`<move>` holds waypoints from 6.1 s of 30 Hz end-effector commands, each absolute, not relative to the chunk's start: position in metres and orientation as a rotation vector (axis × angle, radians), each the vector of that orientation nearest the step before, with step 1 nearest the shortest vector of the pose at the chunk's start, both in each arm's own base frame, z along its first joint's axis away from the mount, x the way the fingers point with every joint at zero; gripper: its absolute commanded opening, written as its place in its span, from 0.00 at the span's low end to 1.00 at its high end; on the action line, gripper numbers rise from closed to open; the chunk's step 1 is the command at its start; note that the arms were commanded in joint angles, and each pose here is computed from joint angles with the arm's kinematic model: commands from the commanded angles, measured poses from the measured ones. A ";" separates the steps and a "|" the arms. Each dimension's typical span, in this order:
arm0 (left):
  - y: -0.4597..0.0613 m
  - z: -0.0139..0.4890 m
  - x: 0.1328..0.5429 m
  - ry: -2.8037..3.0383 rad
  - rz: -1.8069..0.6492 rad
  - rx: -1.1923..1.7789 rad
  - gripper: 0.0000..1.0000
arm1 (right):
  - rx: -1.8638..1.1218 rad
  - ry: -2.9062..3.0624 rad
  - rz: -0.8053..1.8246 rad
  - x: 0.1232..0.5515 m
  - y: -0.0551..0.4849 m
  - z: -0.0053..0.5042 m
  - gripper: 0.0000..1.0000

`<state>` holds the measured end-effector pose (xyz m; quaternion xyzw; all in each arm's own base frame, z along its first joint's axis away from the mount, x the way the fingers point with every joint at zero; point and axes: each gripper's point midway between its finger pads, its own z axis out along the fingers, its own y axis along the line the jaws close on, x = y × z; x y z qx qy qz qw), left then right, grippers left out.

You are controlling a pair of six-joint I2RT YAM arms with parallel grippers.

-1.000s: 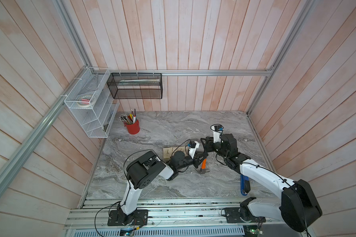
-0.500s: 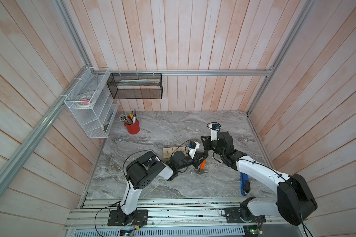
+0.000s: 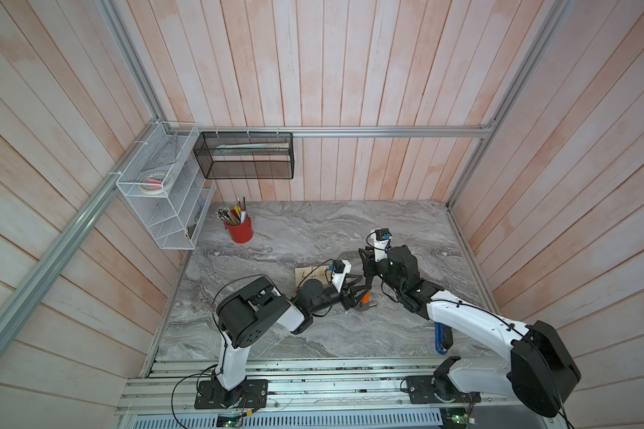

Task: Use a claw hammer to pull out a nail
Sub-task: Pick up the hammer at the center of the board, then remove the nail from the mounting plate, then pick up the nail with the hammer.

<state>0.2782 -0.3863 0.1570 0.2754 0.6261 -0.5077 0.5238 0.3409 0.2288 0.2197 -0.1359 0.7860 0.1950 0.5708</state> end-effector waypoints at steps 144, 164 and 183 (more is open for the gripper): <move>-0.174 0.054 0.338 2.212 -0.930 -0.119 0.37 | 0.392 1.515 0.732 0.395 0.170 0.228 0.00; -0.262 0.163 0.284 1.721 -0.863 0.634 0.55 | 0.123 1.657 0.711 0.416 0.197 0.334 0.00; -0.332 0.128 0.286 1.679 -0.832 0.897 0.46 | -0.027 1.743 0.724 0.398 0.222 0.335 0.00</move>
